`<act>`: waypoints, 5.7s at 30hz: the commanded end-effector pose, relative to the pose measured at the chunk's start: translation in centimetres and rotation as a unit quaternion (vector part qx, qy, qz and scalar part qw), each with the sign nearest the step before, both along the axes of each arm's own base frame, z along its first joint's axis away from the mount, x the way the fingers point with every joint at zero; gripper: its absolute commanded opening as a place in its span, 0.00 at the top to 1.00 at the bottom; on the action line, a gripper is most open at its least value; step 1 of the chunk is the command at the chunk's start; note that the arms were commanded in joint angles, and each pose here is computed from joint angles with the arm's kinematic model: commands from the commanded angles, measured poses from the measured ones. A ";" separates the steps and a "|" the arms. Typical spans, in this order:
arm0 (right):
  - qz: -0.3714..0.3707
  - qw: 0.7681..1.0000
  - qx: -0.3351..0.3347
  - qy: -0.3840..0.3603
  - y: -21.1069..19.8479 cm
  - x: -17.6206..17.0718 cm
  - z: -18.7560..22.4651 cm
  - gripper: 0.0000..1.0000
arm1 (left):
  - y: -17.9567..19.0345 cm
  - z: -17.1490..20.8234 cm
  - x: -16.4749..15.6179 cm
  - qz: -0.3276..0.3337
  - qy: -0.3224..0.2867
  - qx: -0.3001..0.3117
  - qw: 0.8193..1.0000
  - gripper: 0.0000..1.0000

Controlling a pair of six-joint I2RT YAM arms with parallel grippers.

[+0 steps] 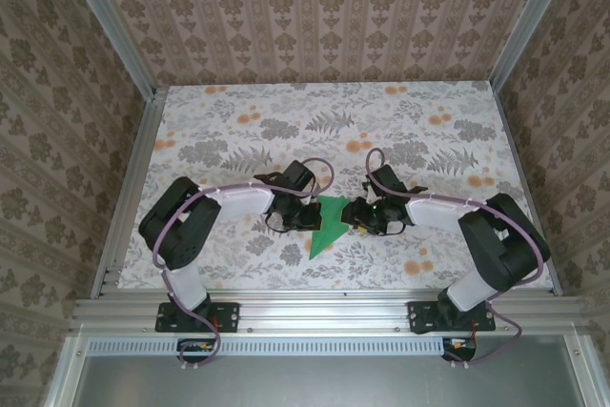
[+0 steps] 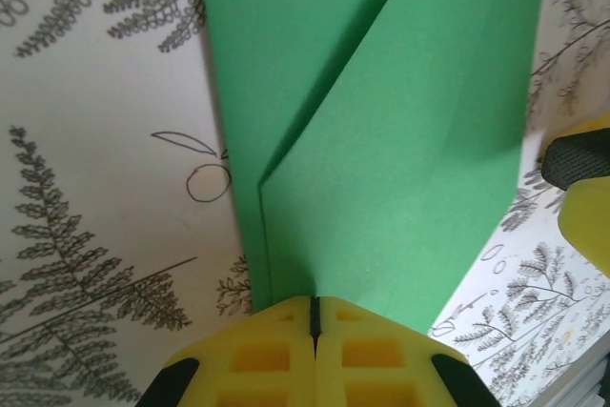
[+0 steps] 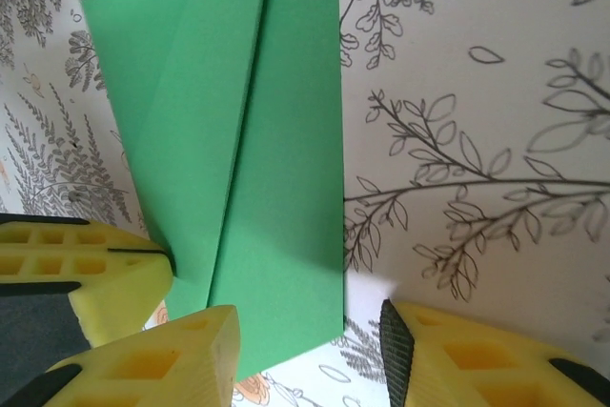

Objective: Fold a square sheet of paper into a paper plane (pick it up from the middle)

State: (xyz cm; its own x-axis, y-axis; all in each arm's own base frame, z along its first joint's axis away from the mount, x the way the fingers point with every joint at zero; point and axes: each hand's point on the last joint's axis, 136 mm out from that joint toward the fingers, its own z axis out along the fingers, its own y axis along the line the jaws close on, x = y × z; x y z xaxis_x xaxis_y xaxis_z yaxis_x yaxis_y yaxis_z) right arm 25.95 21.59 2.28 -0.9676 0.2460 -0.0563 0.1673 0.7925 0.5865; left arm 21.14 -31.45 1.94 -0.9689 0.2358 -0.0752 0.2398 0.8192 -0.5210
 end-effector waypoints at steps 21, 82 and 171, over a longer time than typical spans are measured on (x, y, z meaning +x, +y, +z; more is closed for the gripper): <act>-0.004 0.997 0.071 -0.004 2.8 0.5 0.6 0.55 | 0.1 -1.5 -1.7 -0.025 0.012 0.016 0.999 0.96; 0.036 0.942 -0.310 -0.120 -9.8 0.6 10.7 0.94 | 5.7 8.4 1.4 0.134 -0.135 -0.053 0.980 0.86; 0.043 0.993 0.088 -0.072 2.4 -0.2 4.1 0.89 | 8.4 11.0 2.6 0.196 -0.178 -0.125 0.956 0.00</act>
